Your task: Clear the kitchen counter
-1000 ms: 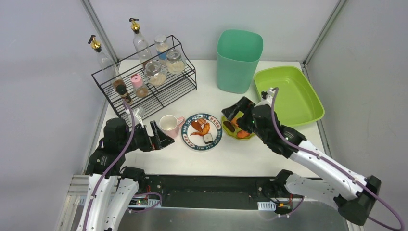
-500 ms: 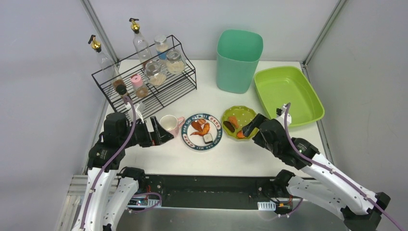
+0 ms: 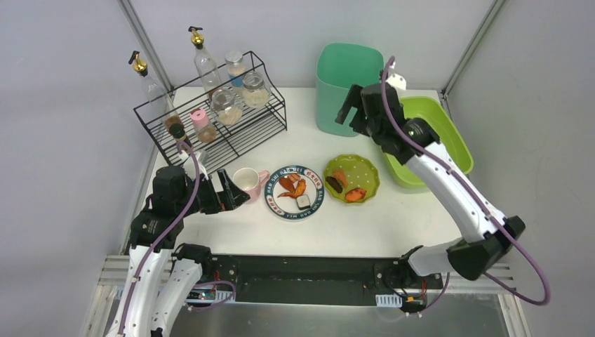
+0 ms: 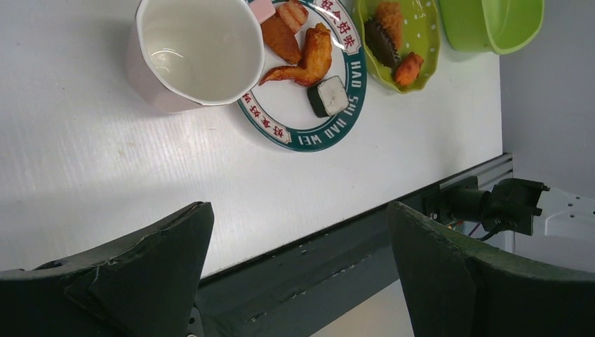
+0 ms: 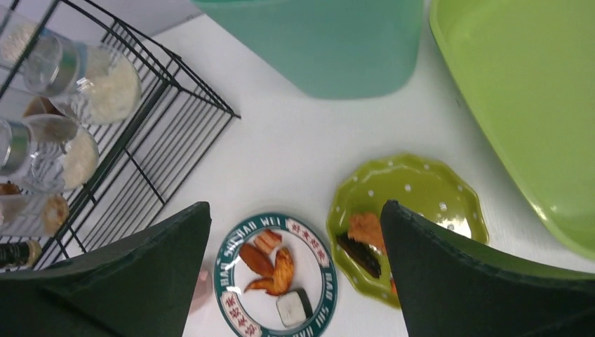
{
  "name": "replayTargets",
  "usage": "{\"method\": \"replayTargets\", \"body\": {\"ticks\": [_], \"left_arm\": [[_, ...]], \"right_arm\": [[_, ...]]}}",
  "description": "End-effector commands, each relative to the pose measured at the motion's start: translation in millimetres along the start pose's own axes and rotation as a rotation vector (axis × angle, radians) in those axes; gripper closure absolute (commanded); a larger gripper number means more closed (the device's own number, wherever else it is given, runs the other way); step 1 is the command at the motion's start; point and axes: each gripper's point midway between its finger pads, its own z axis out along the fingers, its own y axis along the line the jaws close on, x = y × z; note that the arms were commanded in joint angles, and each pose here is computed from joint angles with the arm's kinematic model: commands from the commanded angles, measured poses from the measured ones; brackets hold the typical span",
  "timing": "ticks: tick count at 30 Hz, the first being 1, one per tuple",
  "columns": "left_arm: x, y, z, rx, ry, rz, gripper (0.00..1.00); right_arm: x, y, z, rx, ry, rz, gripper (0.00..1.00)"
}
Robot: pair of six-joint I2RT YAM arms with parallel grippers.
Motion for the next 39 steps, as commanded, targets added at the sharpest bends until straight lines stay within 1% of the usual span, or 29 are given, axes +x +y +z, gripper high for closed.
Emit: {"method": "replayTargets", "body": {"ticks": [1,5,6,10,13,19,23,29,35,39], "left_arm": [[-7.5,0.4,0.9,0.002,-0.040,0.024,0.01],[-7.3,-0.7,1.2,0.008,-0.035,0.023,0.01],[-7.3,-1.2,0.9,0.010,-0.036,0.023,0.01],[-7.2,-2.0,0.0,0.016,-0.041,0.028,0.01],[-7.7,-2.5,-0.4,0.017,-0.044,0.030,0.01],[-7.7,-2.8,-1.3,0.019,-0.049,0.032,0.01],[-7.9,-3.2,-1.8,0.020,-0.052,0.034,0.01],[-8.1,-3.1,-2.2,0.020,-0.055,0.035,0.01],[-8.7,-2.8,-3.1,0.017,-0.063,0.037,0.01],[-8.5,-2.9,-3.0,0.018,-0.062,0.036,0.01]], "right_arm": [[-40.0,28.8,17.7,-0.103,-0.019,-0.095,0.05],[-50.9,54.3,45.4,-0.187,0.017,-0.201,0.06],[-58.3,61.8,48.0,-0.217,0.004,-0.228,0.06],[-65.6,80.0,70.8,-0.316,0.018,-0.315,0.06],[-69.2,91.7,90.9,-0.382,0.018,-0.385,0.08],[-78.0,113.4,124.3,-0.463,-0.011,-0.451,0.08],[-73.9,123.4,151.4,-0.487,-0.017,-0.466,0.09],[-78.2,133.9,171.2,-0.502,-0.046,-0.496,0.15],[-65.5,130.1,183.3,-0.503,-0.018,-0.548,0.21],[-53.7,122.7,190.8,-0.489,0.011,-0.582,0.31]]}}
